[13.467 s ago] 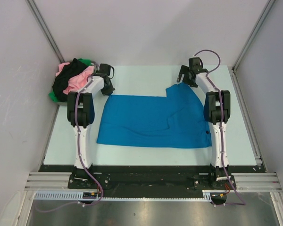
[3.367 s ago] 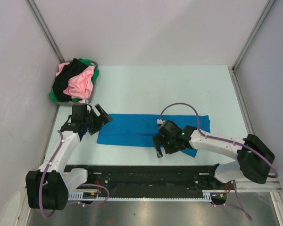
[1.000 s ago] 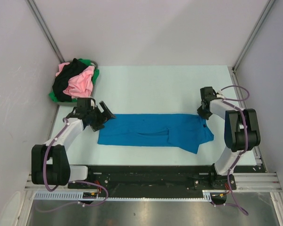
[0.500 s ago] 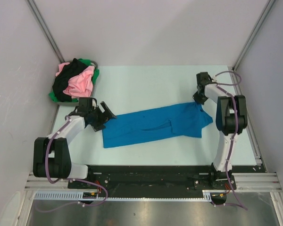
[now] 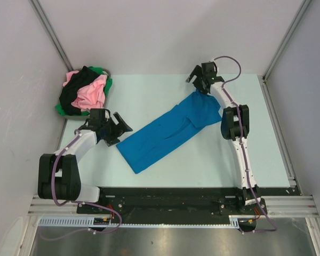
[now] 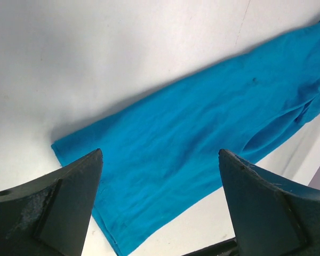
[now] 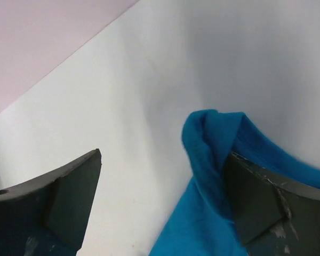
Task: Fold and stack the t-shirts
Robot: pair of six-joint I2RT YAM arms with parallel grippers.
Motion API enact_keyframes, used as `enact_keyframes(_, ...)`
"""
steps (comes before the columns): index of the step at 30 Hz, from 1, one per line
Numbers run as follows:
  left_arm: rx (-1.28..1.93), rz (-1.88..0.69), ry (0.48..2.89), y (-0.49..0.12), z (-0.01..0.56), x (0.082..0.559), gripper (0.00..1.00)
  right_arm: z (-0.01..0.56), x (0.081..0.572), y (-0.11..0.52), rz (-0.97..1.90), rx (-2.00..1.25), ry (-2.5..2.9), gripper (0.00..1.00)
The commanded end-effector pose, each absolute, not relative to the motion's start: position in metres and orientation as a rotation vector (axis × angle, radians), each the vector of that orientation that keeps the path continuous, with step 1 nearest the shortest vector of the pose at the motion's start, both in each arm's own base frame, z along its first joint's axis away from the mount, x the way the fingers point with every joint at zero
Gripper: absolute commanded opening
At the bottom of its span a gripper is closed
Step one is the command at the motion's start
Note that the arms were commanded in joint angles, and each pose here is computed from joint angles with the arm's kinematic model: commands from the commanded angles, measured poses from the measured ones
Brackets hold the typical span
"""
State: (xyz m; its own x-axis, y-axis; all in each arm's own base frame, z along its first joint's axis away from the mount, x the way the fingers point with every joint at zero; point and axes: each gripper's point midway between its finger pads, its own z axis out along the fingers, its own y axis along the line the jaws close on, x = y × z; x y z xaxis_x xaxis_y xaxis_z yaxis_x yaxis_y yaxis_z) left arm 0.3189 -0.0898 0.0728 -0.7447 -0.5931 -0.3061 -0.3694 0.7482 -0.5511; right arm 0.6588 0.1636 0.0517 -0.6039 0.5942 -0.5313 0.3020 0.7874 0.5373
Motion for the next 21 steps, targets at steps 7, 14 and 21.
enact_keyframes(7, -0.675, -0.651, 2.380, -0.093, 0.099, 0.329, 0.95, 0.230, 0.647, 0.123, 0.392, 0.430, 1.846, 1.00)
enact_keyframes(14, -0.664, -0.577, 2.404, -0.085, 0.098, 0.324, 0.96, 0.267, 0.560, 0.077, 0.146, 0.416, 1.899, 1.00)
enact_keyframes(21, -0.684, -0.485, 2.449, -0.075, 0.093, 0.312, 0.98, 0.217, 0.428, 0.145, 0.482, 0.359, 2.174, 1.00)
